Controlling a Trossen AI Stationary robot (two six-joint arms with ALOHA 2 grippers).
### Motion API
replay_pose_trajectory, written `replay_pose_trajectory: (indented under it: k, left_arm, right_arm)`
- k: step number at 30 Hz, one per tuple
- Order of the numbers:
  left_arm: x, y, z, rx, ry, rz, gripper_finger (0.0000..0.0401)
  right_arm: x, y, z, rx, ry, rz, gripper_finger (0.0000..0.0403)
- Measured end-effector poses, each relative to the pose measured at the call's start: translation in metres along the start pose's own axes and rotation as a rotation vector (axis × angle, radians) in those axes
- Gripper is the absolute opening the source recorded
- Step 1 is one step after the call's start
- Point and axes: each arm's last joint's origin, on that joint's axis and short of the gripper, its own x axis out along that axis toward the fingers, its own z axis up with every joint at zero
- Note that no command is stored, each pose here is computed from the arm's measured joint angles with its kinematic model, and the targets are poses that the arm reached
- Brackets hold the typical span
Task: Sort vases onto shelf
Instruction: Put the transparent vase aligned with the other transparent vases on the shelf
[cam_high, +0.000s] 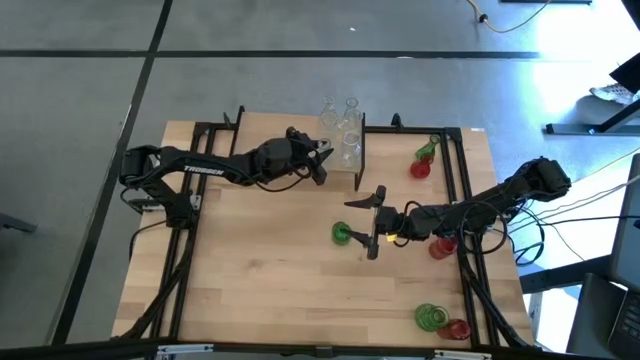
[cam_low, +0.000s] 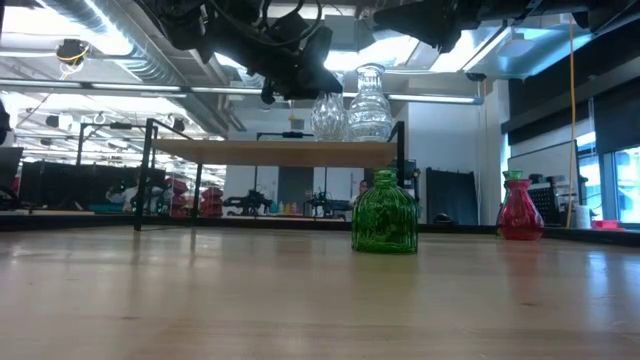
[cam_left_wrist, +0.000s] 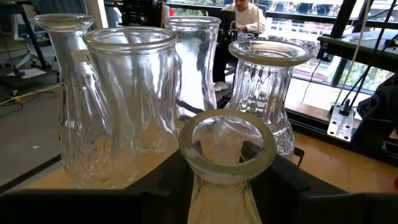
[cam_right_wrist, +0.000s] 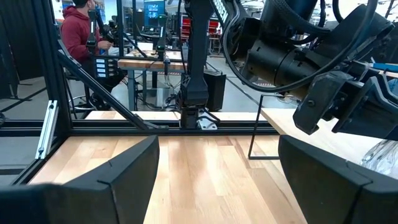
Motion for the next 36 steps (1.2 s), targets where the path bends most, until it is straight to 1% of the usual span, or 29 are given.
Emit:
replay_pose_trajectory:
  k: [5,9,16,29,32,36]
  left_arm:
    - [-0.0001,0.0,0.0002,-0.001,-0.003,0.005,0.0158]
    - [-0.0002,0.0002,0.0006,-0.001,-0.004,0.006,0.0167]
    - [-0.0002,0.0002,0.0005,-0.003,-0.003,0.007,0.0177]
    - [0.0008,0.0033,0.0011,-0.005,-0.006,0.017,0.018]
    - [0.001,0.0038,0.0012,-0.006,-0.007,0.018,0.0193]
    - [0.001,0.0034,0.0011,-0.005,-0.005,0.004,0.0222]
  right_arm:
    - [0.0,0.0,0.0,0.0,0.0,0.0,0.0316]
    - [0.0,0.0,0.0,0.0,0.0,0.0,0.0316]
    - [0.0,0.0,0.0,0.0,0.0,0.0,0.0316]
    - [0.0,0.0,0.0,0.0,0.0,0.0,0.0316]
    - [0.0,0.0,0.0,0.0,0.0,0.0,0.0316]
    - [0.0,0.0,0.0,0.0,0.0,0.0,0.0316]
